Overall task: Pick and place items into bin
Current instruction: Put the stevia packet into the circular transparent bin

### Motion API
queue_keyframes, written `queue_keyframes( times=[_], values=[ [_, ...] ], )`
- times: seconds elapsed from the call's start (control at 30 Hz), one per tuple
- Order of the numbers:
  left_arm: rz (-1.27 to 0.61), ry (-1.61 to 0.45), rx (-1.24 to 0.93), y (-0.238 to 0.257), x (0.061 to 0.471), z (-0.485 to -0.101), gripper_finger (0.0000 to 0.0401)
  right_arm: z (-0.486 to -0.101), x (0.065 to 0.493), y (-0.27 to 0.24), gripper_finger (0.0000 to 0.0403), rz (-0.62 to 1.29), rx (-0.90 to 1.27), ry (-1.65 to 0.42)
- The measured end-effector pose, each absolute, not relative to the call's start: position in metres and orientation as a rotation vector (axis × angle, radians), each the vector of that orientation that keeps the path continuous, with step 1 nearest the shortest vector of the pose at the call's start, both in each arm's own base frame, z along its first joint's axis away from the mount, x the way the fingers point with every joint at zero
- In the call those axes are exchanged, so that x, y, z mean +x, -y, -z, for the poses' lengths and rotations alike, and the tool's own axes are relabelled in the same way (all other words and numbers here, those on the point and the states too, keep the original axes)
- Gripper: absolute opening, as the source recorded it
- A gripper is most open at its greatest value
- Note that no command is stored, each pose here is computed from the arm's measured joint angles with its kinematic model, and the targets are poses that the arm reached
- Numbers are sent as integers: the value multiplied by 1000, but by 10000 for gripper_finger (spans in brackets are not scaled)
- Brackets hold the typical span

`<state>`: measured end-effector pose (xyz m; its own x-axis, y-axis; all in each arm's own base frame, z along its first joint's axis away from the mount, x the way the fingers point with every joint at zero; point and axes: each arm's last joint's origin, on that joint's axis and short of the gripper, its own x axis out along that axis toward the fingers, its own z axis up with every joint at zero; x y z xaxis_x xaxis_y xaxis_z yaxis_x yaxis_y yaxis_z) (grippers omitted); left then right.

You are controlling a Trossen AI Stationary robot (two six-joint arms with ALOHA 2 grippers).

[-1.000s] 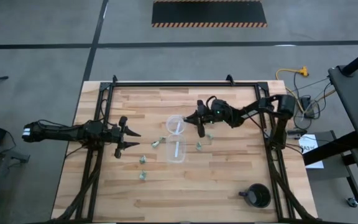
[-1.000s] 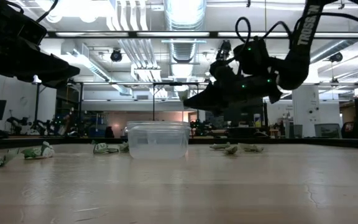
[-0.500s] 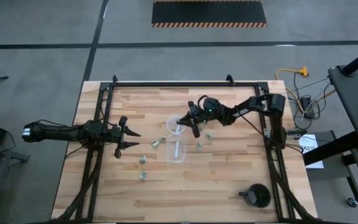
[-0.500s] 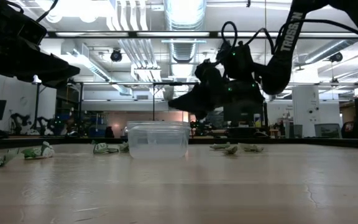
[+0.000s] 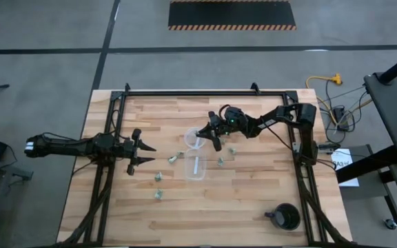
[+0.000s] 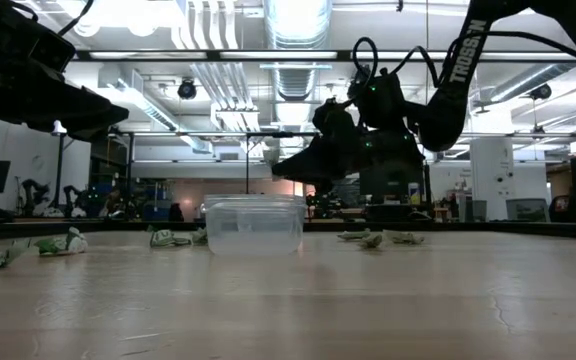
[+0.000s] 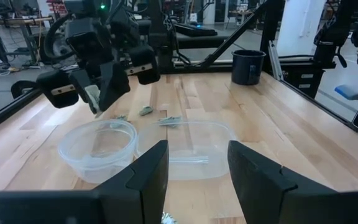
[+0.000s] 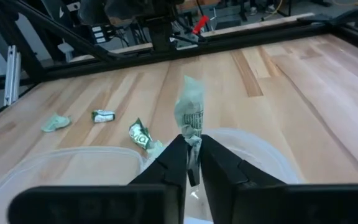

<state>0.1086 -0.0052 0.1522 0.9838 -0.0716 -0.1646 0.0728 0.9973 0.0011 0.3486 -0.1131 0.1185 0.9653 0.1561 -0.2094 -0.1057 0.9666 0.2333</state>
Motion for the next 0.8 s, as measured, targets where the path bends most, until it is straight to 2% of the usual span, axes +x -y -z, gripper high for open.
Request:
queue_keyframes(
  times=[0.47,0.63,0.8],
  values=[
    [73,-166,7,5,109,-152,149,-125,346,112,155,-133,232,-283],
    [73,-166,7,5,109,-152,149,-145,334,109,191,-144,188,-393],
    [73,-166,7,5,109,-152,149,-165,313,100,205,-182,112,-544]
  ],
)
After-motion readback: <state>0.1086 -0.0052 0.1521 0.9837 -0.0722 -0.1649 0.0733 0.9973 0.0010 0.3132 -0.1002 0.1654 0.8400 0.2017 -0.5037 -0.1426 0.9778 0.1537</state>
